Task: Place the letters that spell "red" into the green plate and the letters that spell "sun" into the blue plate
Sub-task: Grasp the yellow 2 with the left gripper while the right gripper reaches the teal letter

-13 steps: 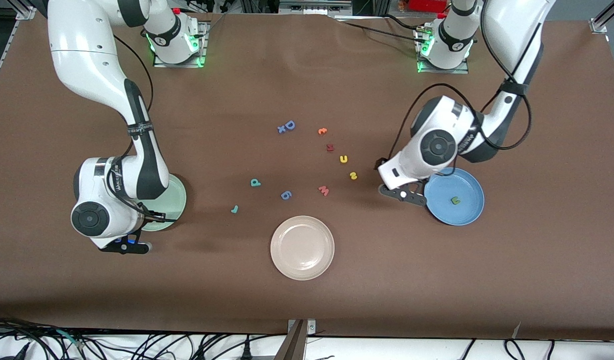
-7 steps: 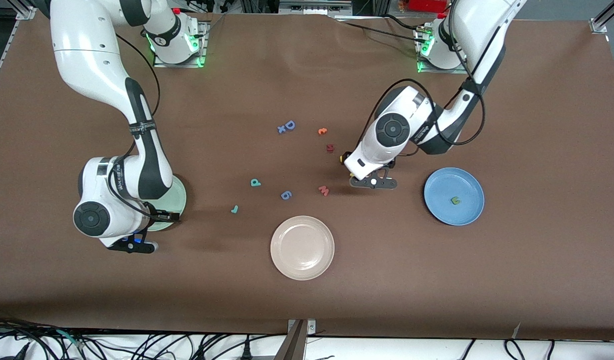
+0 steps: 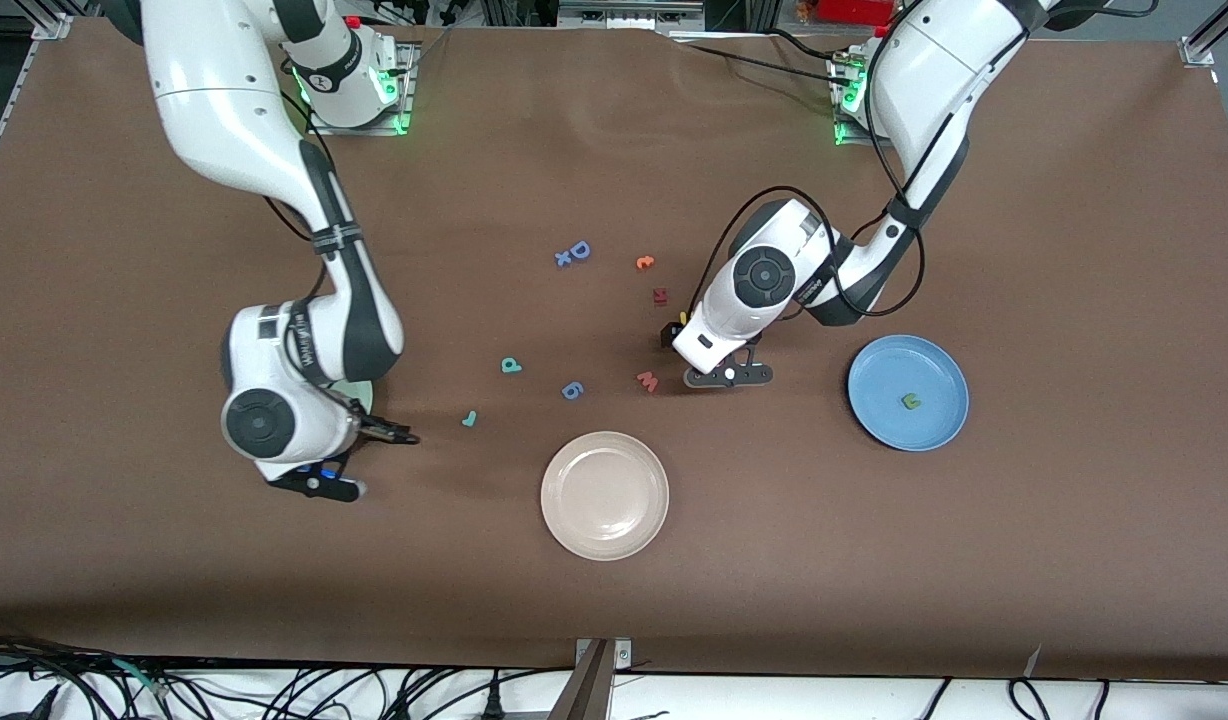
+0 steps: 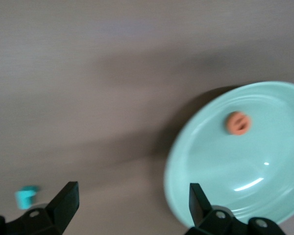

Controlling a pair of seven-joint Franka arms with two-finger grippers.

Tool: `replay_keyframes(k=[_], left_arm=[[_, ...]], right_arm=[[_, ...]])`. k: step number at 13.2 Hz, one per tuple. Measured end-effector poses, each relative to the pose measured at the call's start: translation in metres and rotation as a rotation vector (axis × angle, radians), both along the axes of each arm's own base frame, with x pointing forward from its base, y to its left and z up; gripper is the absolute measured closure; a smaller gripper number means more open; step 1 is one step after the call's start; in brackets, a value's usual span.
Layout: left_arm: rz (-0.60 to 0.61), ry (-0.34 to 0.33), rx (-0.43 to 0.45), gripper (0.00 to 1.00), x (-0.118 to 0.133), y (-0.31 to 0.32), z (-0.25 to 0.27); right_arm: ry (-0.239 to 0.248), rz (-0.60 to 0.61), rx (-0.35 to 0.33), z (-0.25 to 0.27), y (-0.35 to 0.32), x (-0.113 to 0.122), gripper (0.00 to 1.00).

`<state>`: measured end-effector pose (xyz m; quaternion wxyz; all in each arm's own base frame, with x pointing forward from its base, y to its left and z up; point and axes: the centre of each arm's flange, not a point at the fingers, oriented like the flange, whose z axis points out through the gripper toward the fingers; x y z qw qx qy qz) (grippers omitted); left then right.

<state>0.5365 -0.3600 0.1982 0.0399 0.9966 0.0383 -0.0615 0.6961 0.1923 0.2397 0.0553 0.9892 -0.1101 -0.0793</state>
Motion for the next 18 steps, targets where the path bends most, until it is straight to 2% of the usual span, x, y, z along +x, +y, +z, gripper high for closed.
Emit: replay_keyframes(k=[4, 8, 10, 11, 14, 15, 18], left_arm=[[0.023, -0.029, 0.067, 0.09, -0.005, -0.002, -0.014], [0.041, -0.020, 0.060, 0.15, -0.009, -0.006, -0.028], [0.045, -0.020, 0.059, 0.34, -0.009, -0.006, -0.030], [0.047, -0.020, 0.059, 0.36, -0.009, -0.006, -0.029], [0.049, -0.026, 0.059, 0.72, -0.007, -0.006, -0.025], [0.050, -0.027, 0.059, 0.78, -0.007, -0.005, -0.025], [0.050, -0.027, 0.059, 0.78, -0.007, -0.005, -0.024]], right_arm=[[-0.074, -0.017, 0.016, 0.003, 0.048, -0.007, 0.00], [-0.148, -0.038, 0.039, -0.015, 0.056, -0.010, 0.00], [-0.171, -0.045, 0.051, -0.026, 0.057, -0.014, 0.00], [-0.181, -0.058, 0.055, -0.029, 0.058, -0.015, 0.00], [-0.209, -0.106, 0.077, -0.030, 0.071, -0.018, 0.00], [-0.210, -0.114, 0.083, -0.031, 0.076, -0.020, 0.00], [-0.220, -0.134, 0.090, -0.040, 0.080, -0.026, 0.00]])
